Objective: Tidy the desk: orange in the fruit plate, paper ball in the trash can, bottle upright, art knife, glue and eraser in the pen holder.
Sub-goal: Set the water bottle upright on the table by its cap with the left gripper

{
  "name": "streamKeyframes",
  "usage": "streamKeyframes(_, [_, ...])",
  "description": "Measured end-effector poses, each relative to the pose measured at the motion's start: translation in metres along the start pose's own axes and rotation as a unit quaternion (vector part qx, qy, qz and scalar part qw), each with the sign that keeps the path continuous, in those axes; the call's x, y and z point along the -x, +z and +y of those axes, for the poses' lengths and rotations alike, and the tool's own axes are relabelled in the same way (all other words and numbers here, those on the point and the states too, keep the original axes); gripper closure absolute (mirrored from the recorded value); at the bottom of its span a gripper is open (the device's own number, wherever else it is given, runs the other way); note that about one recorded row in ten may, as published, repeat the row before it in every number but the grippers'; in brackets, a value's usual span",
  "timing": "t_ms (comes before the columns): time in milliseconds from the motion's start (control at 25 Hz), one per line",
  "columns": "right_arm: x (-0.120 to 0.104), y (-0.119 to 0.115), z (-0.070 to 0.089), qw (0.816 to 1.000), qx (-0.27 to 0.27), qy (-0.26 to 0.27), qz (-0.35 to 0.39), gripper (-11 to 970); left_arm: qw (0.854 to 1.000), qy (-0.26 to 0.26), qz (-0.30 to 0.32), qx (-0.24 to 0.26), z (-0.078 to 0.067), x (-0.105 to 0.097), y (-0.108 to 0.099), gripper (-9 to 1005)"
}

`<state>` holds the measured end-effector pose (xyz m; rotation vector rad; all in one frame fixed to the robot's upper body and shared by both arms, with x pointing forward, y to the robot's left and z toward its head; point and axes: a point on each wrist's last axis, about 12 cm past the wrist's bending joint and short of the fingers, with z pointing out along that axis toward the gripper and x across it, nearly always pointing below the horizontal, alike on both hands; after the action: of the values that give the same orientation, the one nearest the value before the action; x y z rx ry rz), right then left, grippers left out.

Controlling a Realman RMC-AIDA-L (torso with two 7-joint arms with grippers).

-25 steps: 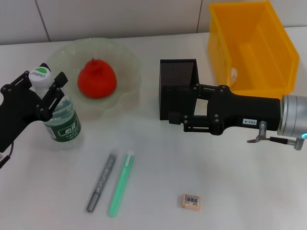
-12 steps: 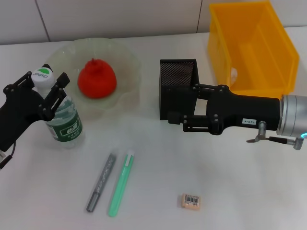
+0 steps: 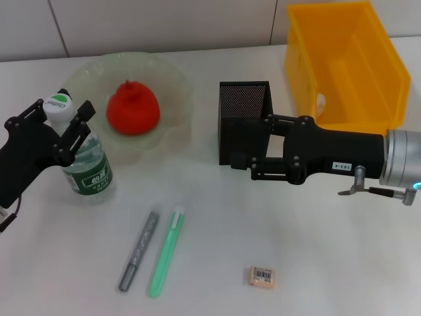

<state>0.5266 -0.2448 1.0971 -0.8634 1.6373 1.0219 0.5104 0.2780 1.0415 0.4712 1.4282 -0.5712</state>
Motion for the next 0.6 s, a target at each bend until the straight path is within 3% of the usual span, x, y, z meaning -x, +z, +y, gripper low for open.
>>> streamKeyframes(600, [0.0011,0.0013,-0.0009,1.000,0.001,0.000,-0.001,193,1.000,0.016,-0.008,-0.011,-0.0031,0.0013,-0.0021,513])
